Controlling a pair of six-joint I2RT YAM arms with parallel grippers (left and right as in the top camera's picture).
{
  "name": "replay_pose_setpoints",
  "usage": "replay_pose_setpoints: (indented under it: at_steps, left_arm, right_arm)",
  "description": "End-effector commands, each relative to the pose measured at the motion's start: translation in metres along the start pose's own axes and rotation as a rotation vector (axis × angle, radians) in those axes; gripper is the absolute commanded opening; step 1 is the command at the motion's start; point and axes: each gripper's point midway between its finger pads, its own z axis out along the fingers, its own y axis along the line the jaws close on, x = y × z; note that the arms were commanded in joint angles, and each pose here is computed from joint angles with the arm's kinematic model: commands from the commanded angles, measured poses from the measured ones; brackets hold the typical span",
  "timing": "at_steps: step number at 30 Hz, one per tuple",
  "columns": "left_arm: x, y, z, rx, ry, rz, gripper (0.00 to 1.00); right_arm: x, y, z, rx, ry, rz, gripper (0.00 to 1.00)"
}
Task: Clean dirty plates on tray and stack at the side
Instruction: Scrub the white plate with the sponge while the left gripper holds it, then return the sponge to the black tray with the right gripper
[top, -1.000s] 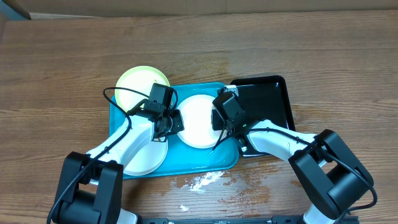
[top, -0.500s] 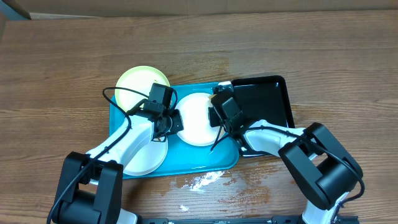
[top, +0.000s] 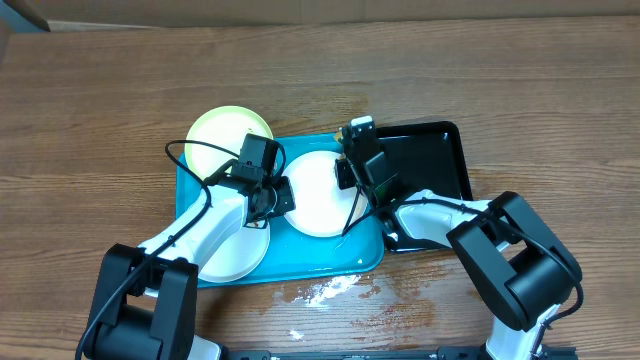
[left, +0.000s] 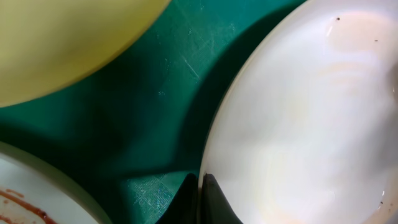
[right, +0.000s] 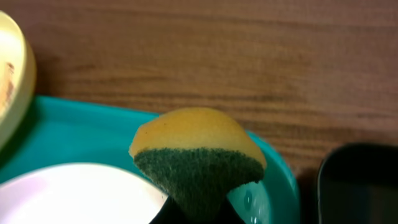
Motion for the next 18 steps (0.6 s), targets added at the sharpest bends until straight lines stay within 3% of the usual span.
replay_pose_setpoints:
  at_steps: [1, 5, 11, 18]
  left_arm:
    - [-0.005, -0.002, 0.000, 0.003, -0.003, 0.010, 0.04]
    - [-0.005, -0.002, 0.000, 0.003, -0.002, 0.010, 0.04]
    - [-0.005, -0.002, 0.000, 0.003, -0.003, 0.010, 0.04]
    - [-0.005, -0.002, 0.000, 0.003, -0.002, 0.010, 0.04]
  right_arm:
    - [-0.023, 0.014, -0.005, -0.089, -0.041, 0.006, 0.04]
    - [-0.032, 0.022, -0.013, -0.130, -0.039, 0.011, 0.04]
    - [0.004, 0.002, -0.012, -0.038, 0.106, -0.003, 0.04]
    - [0.000, -0.016, -0.010, 0.011, 0.093, -0.019, 0.04]
